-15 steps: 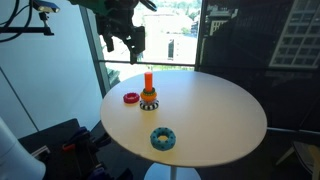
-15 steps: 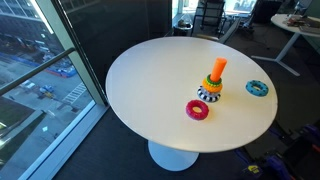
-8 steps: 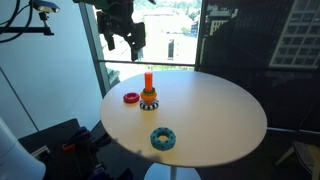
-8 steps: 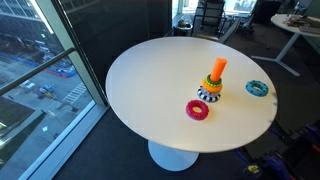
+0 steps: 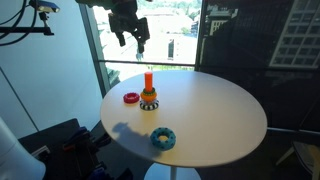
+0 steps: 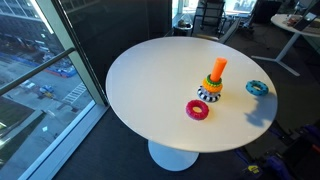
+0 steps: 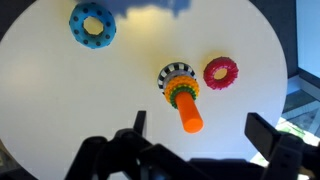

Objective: Remove the green and the light green rings from the rings stacking stand at the same time and put them on the table

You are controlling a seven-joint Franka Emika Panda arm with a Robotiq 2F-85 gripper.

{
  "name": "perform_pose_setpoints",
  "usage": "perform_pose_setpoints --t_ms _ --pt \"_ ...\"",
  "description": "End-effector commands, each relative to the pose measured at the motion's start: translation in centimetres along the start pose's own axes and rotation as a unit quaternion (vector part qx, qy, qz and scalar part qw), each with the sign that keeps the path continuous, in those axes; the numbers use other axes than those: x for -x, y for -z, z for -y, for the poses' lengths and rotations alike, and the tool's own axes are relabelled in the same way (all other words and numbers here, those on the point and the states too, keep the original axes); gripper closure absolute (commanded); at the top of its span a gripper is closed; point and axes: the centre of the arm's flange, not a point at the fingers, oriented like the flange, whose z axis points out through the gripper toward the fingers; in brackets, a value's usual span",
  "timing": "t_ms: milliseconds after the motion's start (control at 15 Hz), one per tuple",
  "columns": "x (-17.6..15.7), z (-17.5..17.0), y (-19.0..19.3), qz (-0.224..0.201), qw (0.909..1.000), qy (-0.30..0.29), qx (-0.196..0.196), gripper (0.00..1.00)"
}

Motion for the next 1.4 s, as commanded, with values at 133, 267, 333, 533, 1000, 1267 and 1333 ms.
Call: perform_pose_setpoints --t_ms 133,267,333,533,1000,1267,1333 --pt "-4.4 2.6 -4.3 -0.001 0.9982 -0.043 0.041 0.00" --pt "-5.4 3.1 -6.1 0.002 0.9971 -0.056 0.050 0.00" --pt "-6.0 3.3 -7.1 0.005 0.9963 -0.065 0.055 0.00" --pt "-7.0 3.4 -9.6 0.022 0.9939 -0.087 0.063 0.00" --pt "-6.6 3.4 -11.4 0.038 0.9934 -0.091 0.058 0.00" --pt "-6.4 3.4 -11.6 0.041 0.9933 -0.091 0.058 0.00" --pt "-6.4 3.4 -11.6 0.041 0.9933 -0.091 0.058 0.00"
